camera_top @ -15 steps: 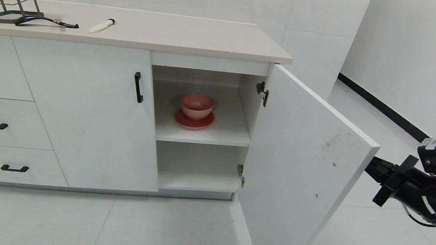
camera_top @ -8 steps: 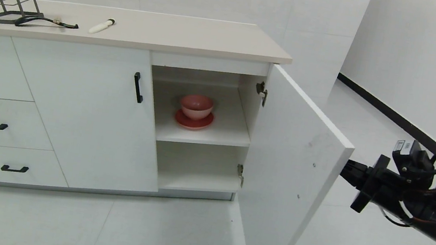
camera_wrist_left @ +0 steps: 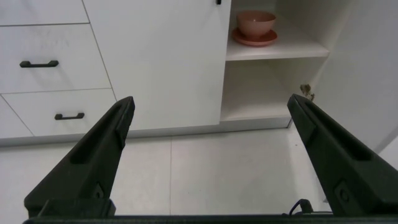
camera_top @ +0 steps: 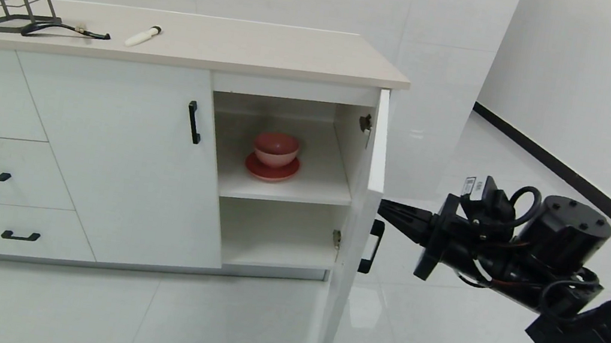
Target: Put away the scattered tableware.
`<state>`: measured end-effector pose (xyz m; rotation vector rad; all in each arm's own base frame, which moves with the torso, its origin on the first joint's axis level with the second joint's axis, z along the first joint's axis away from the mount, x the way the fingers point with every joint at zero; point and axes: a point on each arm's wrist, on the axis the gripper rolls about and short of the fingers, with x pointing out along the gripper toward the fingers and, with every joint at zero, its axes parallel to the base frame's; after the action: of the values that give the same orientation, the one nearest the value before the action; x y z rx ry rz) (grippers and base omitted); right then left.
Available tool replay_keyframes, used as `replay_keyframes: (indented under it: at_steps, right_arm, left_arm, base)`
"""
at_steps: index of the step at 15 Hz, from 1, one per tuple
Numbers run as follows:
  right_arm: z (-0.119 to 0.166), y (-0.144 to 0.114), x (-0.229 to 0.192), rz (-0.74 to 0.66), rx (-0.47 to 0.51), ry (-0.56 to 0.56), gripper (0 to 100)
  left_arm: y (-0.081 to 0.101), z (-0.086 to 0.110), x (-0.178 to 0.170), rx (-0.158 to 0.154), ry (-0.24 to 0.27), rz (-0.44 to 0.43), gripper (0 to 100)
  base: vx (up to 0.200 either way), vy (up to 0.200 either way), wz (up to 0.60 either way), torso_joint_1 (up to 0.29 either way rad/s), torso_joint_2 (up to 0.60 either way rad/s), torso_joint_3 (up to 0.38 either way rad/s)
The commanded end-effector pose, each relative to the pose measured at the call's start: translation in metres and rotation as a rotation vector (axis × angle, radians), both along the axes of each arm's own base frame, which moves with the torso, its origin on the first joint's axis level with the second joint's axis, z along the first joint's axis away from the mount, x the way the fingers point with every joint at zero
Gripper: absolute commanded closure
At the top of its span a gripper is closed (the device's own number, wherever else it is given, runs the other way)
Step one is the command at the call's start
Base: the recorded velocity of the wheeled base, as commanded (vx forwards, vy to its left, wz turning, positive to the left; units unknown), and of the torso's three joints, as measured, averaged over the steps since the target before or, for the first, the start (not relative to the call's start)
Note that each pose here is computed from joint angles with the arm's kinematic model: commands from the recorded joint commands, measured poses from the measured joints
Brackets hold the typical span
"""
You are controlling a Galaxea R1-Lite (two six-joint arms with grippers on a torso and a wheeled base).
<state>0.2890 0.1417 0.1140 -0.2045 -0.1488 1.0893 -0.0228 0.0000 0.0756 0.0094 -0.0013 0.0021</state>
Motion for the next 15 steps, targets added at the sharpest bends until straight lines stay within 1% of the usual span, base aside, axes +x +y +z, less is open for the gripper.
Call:
replay_keyframes:
  at_steps: [1, 4, 6, 8, 10, 12, 15]
  right_arm:
    - [-0.006, 0.019, 0.011, 0.037, 0.008, -0.005, 100]
    - [-0.015, 0.03, 0.032, 0.037, 0.017, -0.022, 100]
    - [-0.027, 0.038, 0.052, 0.034, 0.02, -0.026, 100]
    - [-0.033, 0.043, 0.066, 0.029, 0.028, -0.044, 100]
    - [-0.037, 0.053, 0.087, 0.019, 0.059, -0.067, 100]
    - [-0.04, 0.058, 0.097, -0.011, 0.074, -0.082, 100]
    - [-0.056, 0.072, 0.123, -0.016, 0.101, -0.118, 100]
  left_arm:
    - [0.0, 0.0, 0.0, 0.0, 0.0, 0.001, 0]
    - [0.0, 0.0, 0.0, 0.0, 0.0, 0.001, 0]
    - [0.0, 0.0, 0.0, 0.0, 0.0, 0.001, 0]
    - [0.0, 0.0, 0.0, 0.0, 0.0, 0.001, 0]
    - [0.0, 0.0, 0.0, 0.0, 0.0, 0.001, 0]
    - [0.0, 0.0, 0.0, 0.0, 0.0, -0.001, 0]
    - [0.0, 0.0, 0.0, 0.0, 0.0, -0.001, 0]
  base:
    - [0.0, 0.0, 0.0, 0.0, 0.0, 0.0]
    - [0.0, 0.0, 0.0, 0.0, 0.0, 0.0]
    - [0.0, 0.0, 0.0, 0.0, 0.0, 0.0]
    - [0.0, 0.0, 0.0, 0.0, 0.0, 0.0]
    - [0.0, 0.0, 0.0, 0.0, 0.0, 0.0]
    - [0.0, 0.0, 0.0, 0.0, 0.0, 0.0]
    - [0.0, 0.0, 0.0, 0.0, 0.0, 0.0]
